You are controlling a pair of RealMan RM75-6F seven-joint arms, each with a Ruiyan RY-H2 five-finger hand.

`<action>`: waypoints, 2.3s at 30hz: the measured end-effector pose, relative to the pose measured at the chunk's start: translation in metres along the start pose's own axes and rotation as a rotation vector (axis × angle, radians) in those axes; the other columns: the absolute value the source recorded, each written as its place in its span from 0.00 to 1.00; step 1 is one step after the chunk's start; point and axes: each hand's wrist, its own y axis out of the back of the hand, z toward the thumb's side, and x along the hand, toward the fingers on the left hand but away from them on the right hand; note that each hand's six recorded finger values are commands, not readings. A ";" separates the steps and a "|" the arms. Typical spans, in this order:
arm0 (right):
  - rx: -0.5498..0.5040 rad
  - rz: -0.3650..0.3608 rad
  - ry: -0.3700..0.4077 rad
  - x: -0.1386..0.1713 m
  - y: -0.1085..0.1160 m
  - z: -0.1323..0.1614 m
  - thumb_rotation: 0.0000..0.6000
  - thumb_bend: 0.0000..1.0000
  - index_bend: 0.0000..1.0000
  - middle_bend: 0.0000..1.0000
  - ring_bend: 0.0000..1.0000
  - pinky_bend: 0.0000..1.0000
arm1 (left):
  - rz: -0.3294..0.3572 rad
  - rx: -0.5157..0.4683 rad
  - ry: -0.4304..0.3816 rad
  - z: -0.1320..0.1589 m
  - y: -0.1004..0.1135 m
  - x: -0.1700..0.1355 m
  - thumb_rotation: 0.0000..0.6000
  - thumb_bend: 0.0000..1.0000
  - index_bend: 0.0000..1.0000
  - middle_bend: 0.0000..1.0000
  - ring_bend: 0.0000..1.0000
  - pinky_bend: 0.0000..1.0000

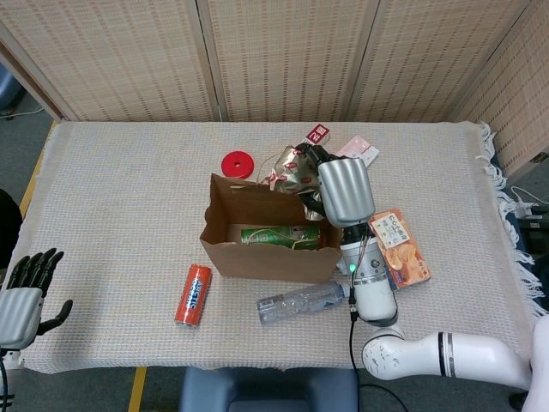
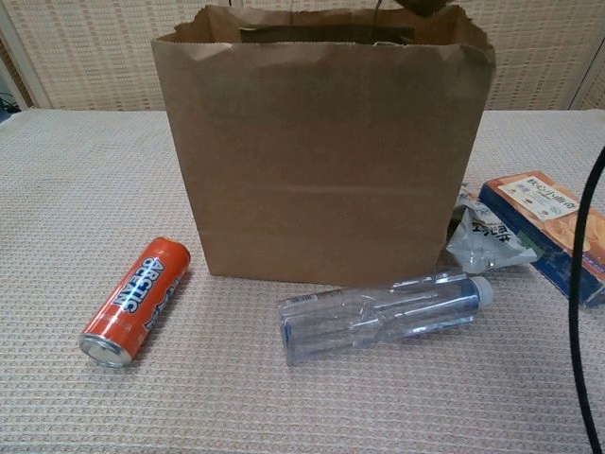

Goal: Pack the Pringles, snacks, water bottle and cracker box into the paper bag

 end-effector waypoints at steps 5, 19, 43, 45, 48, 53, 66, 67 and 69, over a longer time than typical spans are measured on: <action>0.045 0.082 0.025 0.010 -0.030 0.011 1.00 0.24 0.38 0.49 0.39 0.36 | -0.001 -0.004 -0.002 0.000 0.000 0.000 1.00 0.35 0.00 0.00 0.00 0.00; -0.013 0.091 -0.007 0.017 -0.010 -0.006 1.00 0.10 0.00 0.20 0.12 0.12 | -0.001 0.000 -0.001 0.000 0.000 0.000 1.00 0.35 0.00 0.00 0.00 0.00; 0.060 0.390 -0.173 0.127 -0.026 -0.143 1.00 0.08 0.00 0.15 0.07 0.07 | 0.008 0.013 0.008 0.001 0.000 -0.001 1.00 0.35 0.00 0.00 0.00 0.00; 0.093 0.450 -0.176 0.136 -0.040 -0.154 1.00 0.07 0.00 0.14 0.06 0.07 | 0.008 0.012 0.008 0.001 0.000 -0.001 1.00 0.35 0.00 0.00 0.00 0.00; 0.128 0.504 -0.181 0.142 -0.059 -0.162 1.00 0.07 0.00 0.13 0.06 0.06 | 0.007 0.011 0.008 0.001 0.000 -0.001 1.00 0.35 0.00 0.00 0.00 0.00; 0.178 0.572 -0.205 0.145 -0.089 -0.169 1.00 0.06 0.00 0.10 0.03 0.04 | 0.006 0.007 0.006 0.001 0.000 -0.001 1.00 0.35 0.00 0.00 0.00 0.00; 0.220 0.658 -0.225 0.125 -0.156 -0.149 1.00 0.06 0.00 0.08 0.01 0.02 | 0.001 -0.001 0.000 0.000 0.000 0.000 1.00 0.35 0.00 0.00 0.00 0.00; 0.226 0.663 -0.227 0.124 -0.160 -0.148 1.00 0.06 0.00 0.08 0.01 0.02 | 0.001 -0.002 0.000 0.000 0.000 0.000 1.00 0.35 0.00 0.00 0.00 0.00; 0.240 0.673 -0.232 0.122 -0.169 -0.146 1.00 0.06 0.00 0.08 0.01 0.02 | 0.000 -0.003 -0.002 0.000 0.000 0.000 1.00 0.35 0.00 0.00 0.00 0.00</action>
